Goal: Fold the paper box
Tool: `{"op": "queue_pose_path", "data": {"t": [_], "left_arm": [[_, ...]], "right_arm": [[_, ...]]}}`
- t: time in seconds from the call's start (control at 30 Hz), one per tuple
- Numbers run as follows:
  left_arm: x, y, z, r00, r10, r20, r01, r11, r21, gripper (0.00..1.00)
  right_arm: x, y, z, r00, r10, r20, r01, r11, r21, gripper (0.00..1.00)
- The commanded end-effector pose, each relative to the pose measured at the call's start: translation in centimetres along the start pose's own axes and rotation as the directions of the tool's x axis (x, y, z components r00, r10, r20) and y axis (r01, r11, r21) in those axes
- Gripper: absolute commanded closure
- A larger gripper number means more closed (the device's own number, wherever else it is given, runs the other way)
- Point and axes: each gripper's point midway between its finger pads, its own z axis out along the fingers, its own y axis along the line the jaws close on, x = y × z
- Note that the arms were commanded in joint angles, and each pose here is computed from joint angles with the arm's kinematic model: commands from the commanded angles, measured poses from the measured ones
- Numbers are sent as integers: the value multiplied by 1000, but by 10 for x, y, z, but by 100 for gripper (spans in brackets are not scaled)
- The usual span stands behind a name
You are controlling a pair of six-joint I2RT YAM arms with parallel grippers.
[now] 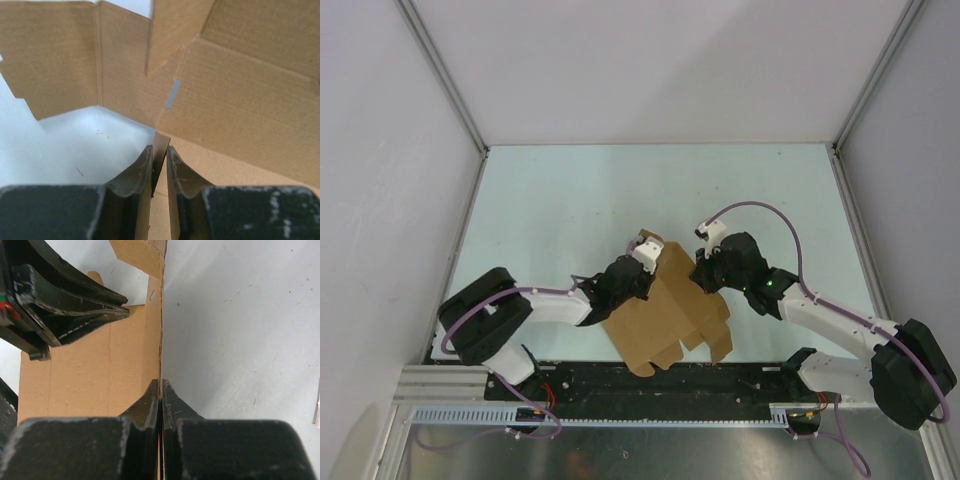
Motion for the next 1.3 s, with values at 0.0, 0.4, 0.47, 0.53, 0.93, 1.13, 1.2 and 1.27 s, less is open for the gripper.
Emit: {"op": "queue_pose_path", "data": {"t": [0.0,0.4,0.47,0.53,0.93,1.13,1.2,1.27], "left_arm": [[-3,5,6,998,59,-1,-58,988,-140,80],[15,-5,4,982,185,-45,-191,952,-239,82],[19,-9,4,977,207,-51,-213,948,-235,82],[23,-9,3,973,221,-59,-229,942,-246,82],[40,-20,3,945,317,-81,-326,888,-325,77],[43,-13,0,919,378,-108,-387,820,-421,75],[42,-11,-2,916,386,-109,-393,808,-440,73],[41,-9,-4,915,387,-110,-393,802,-449,72]], "right_arm": [[-31,4,0,996,-11,84,11,1000,7,98],[-29,2,1,997,-16,79,15,1000,22,98],[-29,3,1,997,-16,81,15,1000,18,98],[-28,2,1,997,-18,78,17,1000,19,98],[-28,1,-1,996,-17,84,15,1000,22,97],[-28,1,-2,996,-17,87,15,1000,21,97],[-28,0,-2,996,-16,86,14,1000,23,97],[-29,1,-1,996,-17,87,15,1000,21,97]]}}
